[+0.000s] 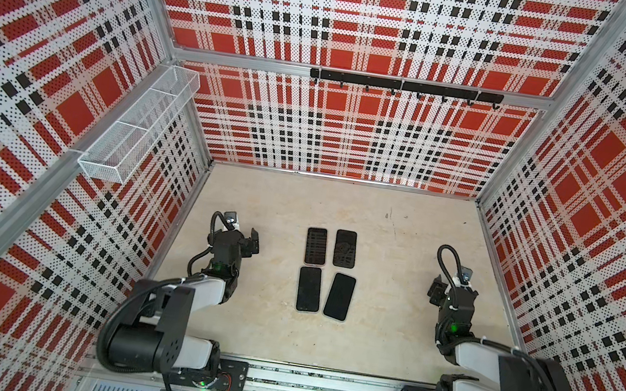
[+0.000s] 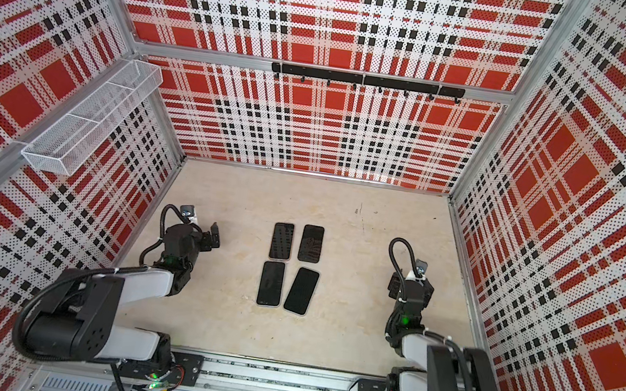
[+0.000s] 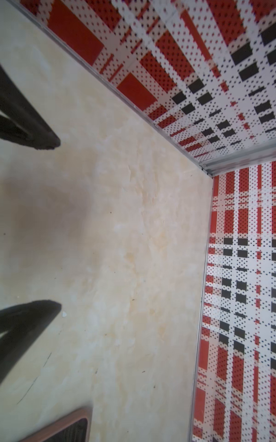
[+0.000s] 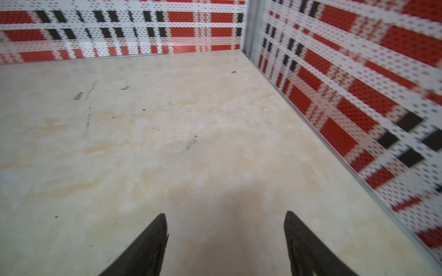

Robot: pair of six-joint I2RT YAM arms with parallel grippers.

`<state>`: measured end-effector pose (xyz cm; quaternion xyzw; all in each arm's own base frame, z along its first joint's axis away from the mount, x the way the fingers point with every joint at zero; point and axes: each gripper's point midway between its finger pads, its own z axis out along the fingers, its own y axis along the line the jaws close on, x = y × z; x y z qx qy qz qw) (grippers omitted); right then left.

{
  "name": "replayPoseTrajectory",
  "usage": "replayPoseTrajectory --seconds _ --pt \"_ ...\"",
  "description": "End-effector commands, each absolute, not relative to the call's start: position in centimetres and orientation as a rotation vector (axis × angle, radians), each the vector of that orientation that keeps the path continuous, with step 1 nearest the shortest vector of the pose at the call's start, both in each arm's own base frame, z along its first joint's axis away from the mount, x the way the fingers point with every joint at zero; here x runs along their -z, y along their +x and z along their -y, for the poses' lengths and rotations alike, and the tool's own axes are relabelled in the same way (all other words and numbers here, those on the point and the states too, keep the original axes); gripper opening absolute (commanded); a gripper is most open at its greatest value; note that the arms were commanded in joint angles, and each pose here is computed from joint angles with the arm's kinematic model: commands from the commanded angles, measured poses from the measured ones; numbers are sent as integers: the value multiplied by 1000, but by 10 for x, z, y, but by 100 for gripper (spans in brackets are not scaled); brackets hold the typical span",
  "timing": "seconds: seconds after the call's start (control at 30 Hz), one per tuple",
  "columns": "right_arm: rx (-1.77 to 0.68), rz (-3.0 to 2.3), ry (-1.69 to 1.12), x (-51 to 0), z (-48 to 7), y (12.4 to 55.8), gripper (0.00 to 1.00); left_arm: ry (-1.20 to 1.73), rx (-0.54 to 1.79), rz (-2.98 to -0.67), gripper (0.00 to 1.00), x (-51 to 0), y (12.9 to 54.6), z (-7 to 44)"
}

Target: Put the phone into the phone case

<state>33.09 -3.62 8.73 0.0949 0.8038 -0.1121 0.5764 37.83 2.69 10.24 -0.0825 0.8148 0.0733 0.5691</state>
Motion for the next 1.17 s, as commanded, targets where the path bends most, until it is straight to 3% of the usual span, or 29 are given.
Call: replayPoseTrajectory --seconds 0.0,0.07,0.27,1.13 --pt "182 -1629 106 -140 18 366 78 -132 -96 -1745 99 -124 391 -20" --pt "154 -1615 115 -131 20 369 78 -95 -68 -1732 99 -123 395 -15" --pt "131 -1750 60 -116 13 396 100 -58 -76 -1775 99 -120 404 -8" --pt "95 -1824 -36 -110 -2 408 100 -46 -188 -1788 99 -120 405 -2"
